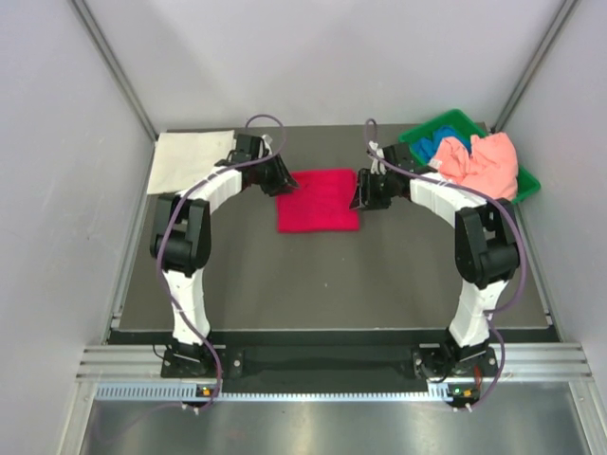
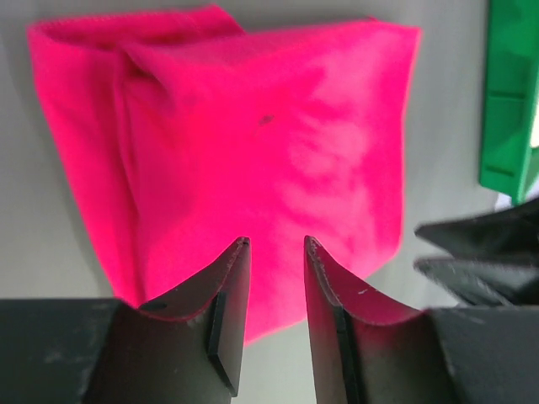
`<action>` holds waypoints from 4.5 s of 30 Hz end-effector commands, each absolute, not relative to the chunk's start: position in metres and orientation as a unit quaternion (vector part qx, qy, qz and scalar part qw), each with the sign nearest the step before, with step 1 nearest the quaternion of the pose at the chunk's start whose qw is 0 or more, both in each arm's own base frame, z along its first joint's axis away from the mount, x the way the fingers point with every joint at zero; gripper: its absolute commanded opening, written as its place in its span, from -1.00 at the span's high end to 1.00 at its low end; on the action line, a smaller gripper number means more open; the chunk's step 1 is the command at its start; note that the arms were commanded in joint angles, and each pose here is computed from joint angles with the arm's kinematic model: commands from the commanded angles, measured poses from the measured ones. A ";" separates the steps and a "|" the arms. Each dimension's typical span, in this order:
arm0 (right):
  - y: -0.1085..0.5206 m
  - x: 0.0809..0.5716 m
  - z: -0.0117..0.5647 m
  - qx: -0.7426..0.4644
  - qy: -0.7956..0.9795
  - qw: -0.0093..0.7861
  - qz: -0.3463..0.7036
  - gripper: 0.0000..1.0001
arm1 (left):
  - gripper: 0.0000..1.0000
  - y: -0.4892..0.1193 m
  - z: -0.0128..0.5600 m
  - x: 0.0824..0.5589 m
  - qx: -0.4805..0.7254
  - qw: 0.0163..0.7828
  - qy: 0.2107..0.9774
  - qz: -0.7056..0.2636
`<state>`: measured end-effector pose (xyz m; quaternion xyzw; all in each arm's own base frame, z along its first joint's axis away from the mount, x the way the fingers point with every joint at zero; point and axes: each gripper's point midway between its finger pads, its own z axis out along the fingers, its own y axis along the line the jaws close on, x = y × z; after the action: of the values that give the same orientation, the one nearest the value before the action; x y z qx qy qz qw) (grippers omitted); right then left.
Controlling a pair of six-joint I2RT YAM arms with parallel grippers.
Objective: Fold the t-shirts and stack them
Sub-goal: Fold the tshirt
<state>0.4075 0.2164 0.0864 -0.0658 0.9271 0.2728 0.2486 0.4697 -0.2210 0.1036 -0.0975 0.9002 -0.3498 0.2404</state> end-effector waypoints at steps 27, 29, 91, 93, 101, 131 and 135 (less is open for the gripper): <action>0.196 0.408 0.074 -0.065 0.921 0.270 0.273 0.03 | 0.21 -0.207 0.163 0.557 -0.058 0.312 0.868 -0.383; 0.197 0.421 0.079 -0.066 0.918 0.276 0.277 -0.01 | 0.19 -0.199 0.161 0.542 -0.057 0.308 0.880 -0.358; 0.200 0.443 0.052 -0.027 0.882 0.290 0.370 -0.24 | -0.37 -0.183 0.049 0.432 -0.066 0.198 0.944 -0.257; 0.200 0.437 0.051 -0.026 0.883 0.290 0.367 -0.25 | -0.37 -0.182 0.040 0.443 -0.069 0.198 0.946 -0.248; 0.208 0.424 0.042 -0.032 0.887 0.281 0.364 -0.25 | -0.33 -0.171 0.025 0.466 -0.072 0.215 0.952 -0.207; 0.211 0.394 0.065 -0.028 0.874 0.306 0.376 -0.30 | 1.00 -0.172 0.097 0.493 -0.046 0.294 0.923 -0.243; 0.209 0.392 0.067 -0.025 0.876 0.305 0.373 -0.30 | 1.00 -0.168 0.089 0.481 -0.073 0.245 0.939 -0.228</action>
<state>0.3887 0.2060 0.0447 -0.0139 0.8863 0.3714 0.2761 0.4766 -0.1802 0.0544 -0.0646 0.9394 -0.2491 0.2264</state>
